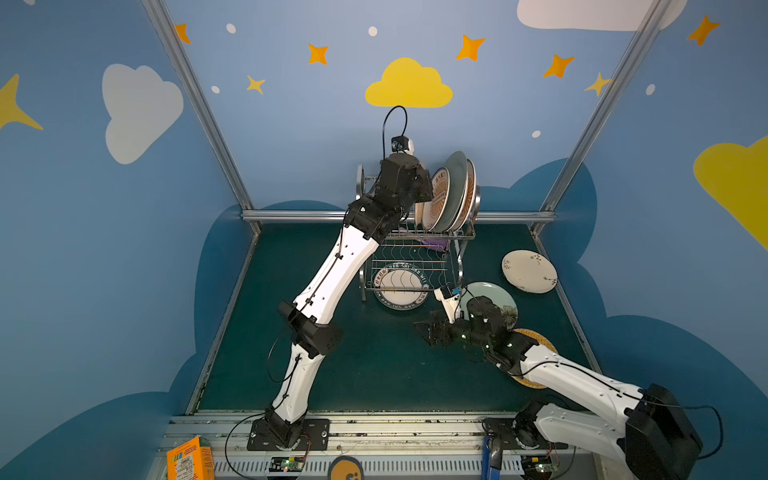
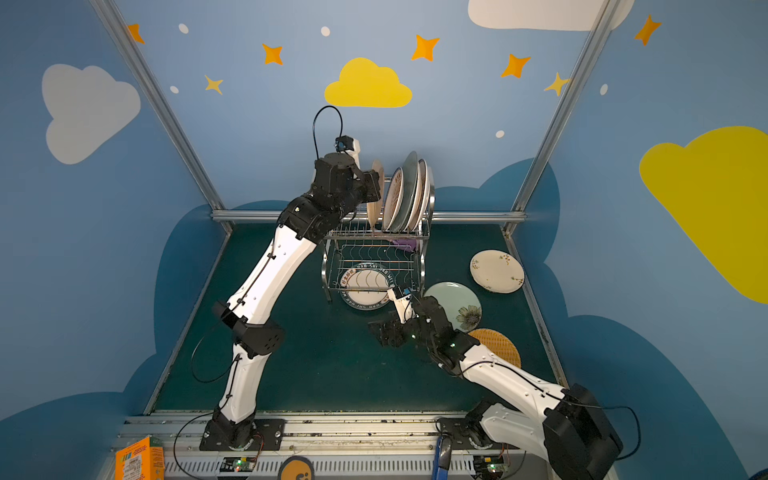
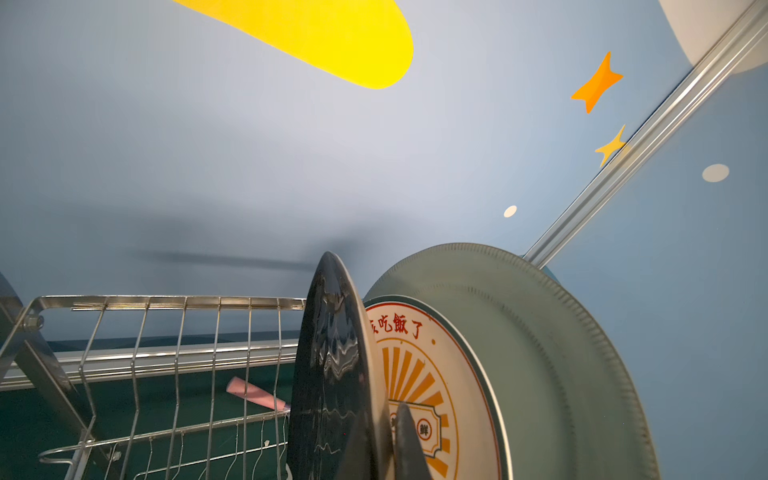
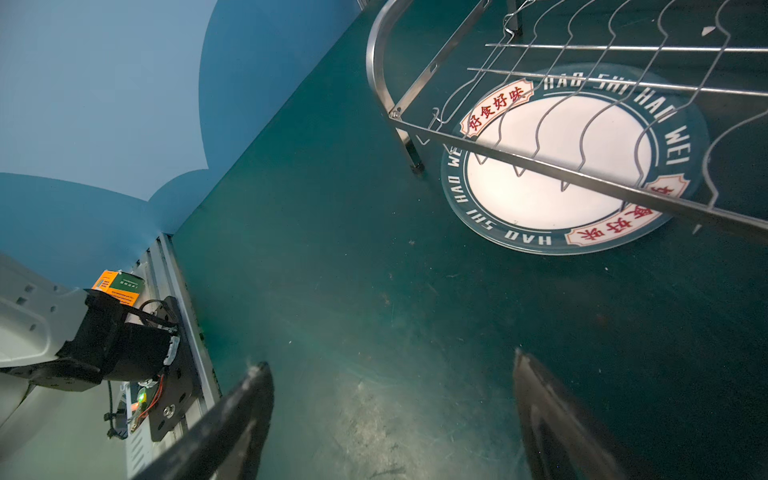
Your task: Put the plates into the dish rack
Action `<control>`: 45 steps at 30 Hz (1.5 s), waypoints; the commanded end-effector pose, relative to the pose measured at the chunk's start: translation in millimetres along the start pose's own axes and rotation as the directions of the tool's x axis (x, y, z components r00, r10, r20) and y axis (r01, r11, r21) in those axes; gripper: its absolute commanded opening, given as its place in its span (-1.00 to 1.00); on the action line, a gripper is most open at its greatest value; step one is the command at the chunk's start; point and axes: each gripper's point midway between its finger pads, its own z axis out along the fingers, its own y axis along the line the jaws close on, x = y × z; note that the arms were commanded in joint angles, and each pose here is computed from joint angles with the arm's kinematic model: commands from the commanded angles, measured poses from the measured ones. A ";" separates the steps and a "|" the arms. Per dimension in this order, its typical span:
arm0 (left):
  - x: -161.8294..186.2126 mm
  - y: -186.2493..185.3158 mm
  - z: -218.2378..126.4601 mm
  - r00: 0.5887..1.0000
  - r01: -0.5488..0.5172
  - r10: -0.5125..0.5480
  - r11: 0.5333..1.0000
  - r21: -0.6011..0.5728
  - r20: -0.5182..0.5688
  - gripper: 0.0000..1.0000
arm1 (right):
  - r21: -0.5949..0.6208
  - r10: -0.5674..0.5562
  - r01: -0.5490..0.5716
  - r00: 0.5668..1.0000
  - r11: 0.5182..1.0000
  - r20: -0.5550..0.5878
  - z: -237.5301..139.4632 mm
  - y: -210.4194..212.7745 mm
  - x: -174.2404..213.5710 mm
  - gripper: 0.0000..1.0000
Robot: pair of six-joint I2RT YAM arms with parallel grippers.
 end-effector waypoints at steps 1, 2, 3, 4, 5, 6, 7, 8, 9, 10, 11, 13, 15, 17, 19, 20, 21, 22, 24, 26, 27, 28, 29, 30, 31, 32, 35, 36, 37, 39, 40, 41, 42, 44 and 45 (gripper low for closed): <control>-84.8 -28.2 -54.4 0.969 0.061 -0.085 0.992 0.110 0.233 -0.93 | -0.017 -0.021 0.021 1.000 1.000 0.006 0.4 7.3 -9.4 0.77; -85.1 -27.9 -54.5 0.968 0.063 -0.087 0.992 0.109 0.234 -0.93 | -0.017 -0.023 0.023 1.000 1.000 0.003 0.7 7.4 -8.7 0.77; -84.1 -26.8 -53.0 0.968 0.069 -0.092 0.992 0.104 0.234 -0.93 | -0.017 -0.023 0.023 1.000 1.000 0.004 0.7 7.6 -9.3 0.77; -84.1 -26.8 -52.4 0.968 0.070 -0.092 0.992 0.104 0.235 -0.93 | -0.017 -0.023 0.023 1.000 1.000 0.004 0.6 7.8 -9.8 0.77; -83.4 -26.8 -51.8 0.968 0.075 -0.098 0.992 0.105 0.233 -0.93 | -0.015 -0.024 0.024 1.000 1.000 0.003 0.9 7.3 -9.3 0.77; -83.6 -26.8 -52.1 0.967 0.083 -0.106 0.991 0.107 0.233 -0.93 | -0.015 -0.023 0.023 1.000 1.000 0.001 1.2 7.0 -8.8 0.77; -83.4 -26.6 -51.1 0.967 0.082 -0.105 0.991 0.106 0.234 -0.93 | -0.015 -0.023 0.023 1.000 1.000 0.001 1.2 7.4 -9.1 0.77; -83.4 -25.7 -51.0 0.966 0.084 -0.106 0.991 0.101 0.235 -0.93 | -0.016 -0.024 0.024 1.000 1.000 0.001 1.4 7.6 -9.2 0.77; -83.3 -23.2 -50.6 0.965 0.097 -0.116 0.991 0.091 0.237 -0.93 | -0.015 -0.024 0.024 1.000 1.000 -0.001 1.5 7.5 -8.7 0.77; -82.6 -22.3 -49.9 0.964 0.104 -0.122 0.991 0.088 0.235 -0.93 | -0.015 -0.023 0.023 1.000 1.000 -0.003 1.5 7.3 -8.4 0.77; -82.1 -22.1 -48.9 0.964 0.104 -0.122 0.991 0.089 0.234 -0.93 | -0.013 -0.023 0.023 1.000 1.000 -0.003 1.5 7.0 -8.6 0.77; -79.9 -21.9 -47.0 0.965 0.107 -0.125 0.990 0.087 0.230 -0.93 | -0.015 -0.023 0.023 1.000 1.000 -0.006 1.8 7.4 -7.9 0.77; -77.0 -20.1 -45.0 0.966 0.118 -0.133 0.990 0.080 0.222 -0.93 | -0.015 -0.025 0.025 1.000 1.000 -0.007 1.8 7.7 -8.8 0.77; -73.7 -19.5 -42.6 0.966 0.131 -0.145 0.988 0.080 0.213 -0.93 | -0.016 -0.025 0.024 1.000 1.000 -0.009 2.2 8.0 -8.2 0.77; -70.9 -18.1 -39.4 0.966 0.138 -0.151 0.988 0.076 0.208 -0.93 | -0.016 -0.024 0.023 1.000 1.000 -0.011 2.6 7.7 -8.1 0.77; -70.7 -16.5 -38.7 0.965 0.142 -0.153 0.988 0.067 0.213 -0.93 | -0.016 -0.023 0.023 1.000 1.000 -0.012 2.9 7.7 -7.9 0.77; -73.4 -15.9 -39.8 0.963 0.138 -0.149 0.988 0.063 0.224 -0.93 | -0.017 -0.023 0.023 1.000 1.000 -0.012 3.2 7.6 -8.1 0.77; -77.2 -15.9 -41.8 0.961 0.131 -0.142 0.989 0.062 0.237 -0.93 | -0.019 -0.023 0.023 1.000 1.000 -0.014 3.3 8.4 -8.1 0.77; -84.2 -20.0 -47.4 0.958 0.116 -0.132 0.990 0.079 0.254 -0.93 | -0.020 -0.024 0.024 1.000 1.000 -0.016 3.4 8.9 -7.9 0.77; -89.5 -26.4 -53.0 0.957 0.096 -0.121 0.990 0.105 0.263 -0.93 | -0.020 -0.024 0.023 1.000 1.000 -0.016 3.7 8.8 -8.0 0.77; -91.0 -26.9 -54.3 0.956 0.095 -0.121 0.990 0.108 0.267 -0.93 | -0.019 -0.024 0.023 1.000 1.000 -0.018 3.8 8.5 -7.4 0.77; -90.3 -26.4 -54.0 0.957 0.092 -0.116 0.990 0.104 0.265 -0.93 | -0.018 -0.024 0.024 1.000 1.000 -0.020 4.2 8.4 -7.1 0.77; -88.2 -25.9 -53.0 0.959 0.094 -0.118 0.990 0.103 0.258 -0.93 | -0.018 -0.025 0.024 0.999 1.000 -0.021 4.6 8.1 -6.8 0.77; -85.2 -25.8 -51.1 0.962 0.095 -0.118 0.990 0.104 0.247 -0.93 | -0.018 -0.025 0.024 0.999 1.000 -0.024 5.2 8.3 -6.2 0.77; -82.7 -25.9 -49.4 0.964 0.099 -0.122 0.990 0.105 0.238 -0.93 | -0.019 -0.024 0.024 0.999 1.000 -0.026 5.6 8.6 -6.4 0.77; -79.9 -25.8 -47.5 0.966 0.100 -0.121 0.989 0.105 0.230 -0.93 | -0.019 -0.022 0.022 0.999 1.000 -0.029 6.2 8.1 -5.6 0.77; -73.4 -24.3 -42.9 0.969 0.111 -0.130 0.989 0.100 0.211 -0.93 | -0.018 -0.025 0.024 0.999 1.000 -0.033 6.8 8.5 -5.7 0.77; -71.9 -25.0 -42.0 0.970 0.111 -0.130 0.989 0.102 0.208 -0.93 | -0.017 -0.025 0.025 0.999 1.000 -0.031 6.4 8.3 -6.6 0.77; -70.0 -24.1 -40.5 0.970 0.115 -0.133 0.989 0.098 0.203 -0.93 | -0.017 -0.026 0.025 0.999 1.000 -0.031 6.4 8.3 -6.4 0.77; -66.1 -22.4 -37.0 0.972 0.117 -0.133 0.989 0.092 0.195 -0.93 | -0.018 -0.028 0.027 0.999 0.999 -0.031 6.3 8.9 -6.1 0.77; -65.4 -22.0 -36.5 0.972 0.118 -0.133 0.989 0.090 0.194 -0.93 | -0.017 -0.028 0.028 0.999 0.999 -0.032 6.3 8.5 -6.2 0.77; -62.5 -21.2 -35.3 0.973 0.123 -0.137 0.989 0.086 0.185 -0.93 | -0.018 -0.029 0.028 0.999 0.999 -0.033 6.5 9.0 -6.2 0.77; -60.3 -19.8 -33.8 0.974 0.125 -0.138 0.989 0.083 0.177 -0.93 | -0.019 -0.029 0.029 0.999 0.999 -0.034 6.5 9.3 -6.0 0.77; -53.4 -18.2 -30.4 0.978 0.126 -0.136 0.989 0.075 0.158 -0.93 | -0.021 -0.030 0.029 0.999 0.999 -0.035 6.5 10.0 -5.9 0.77; -52.2 -17.3 -30.4 0.978 0.127 -0.136 0.989 0.070 0.156 -0.93 | -0.020 -0.030 0.030 0.999 0.999 -0.036 6.5 9.5 -5.4 0.77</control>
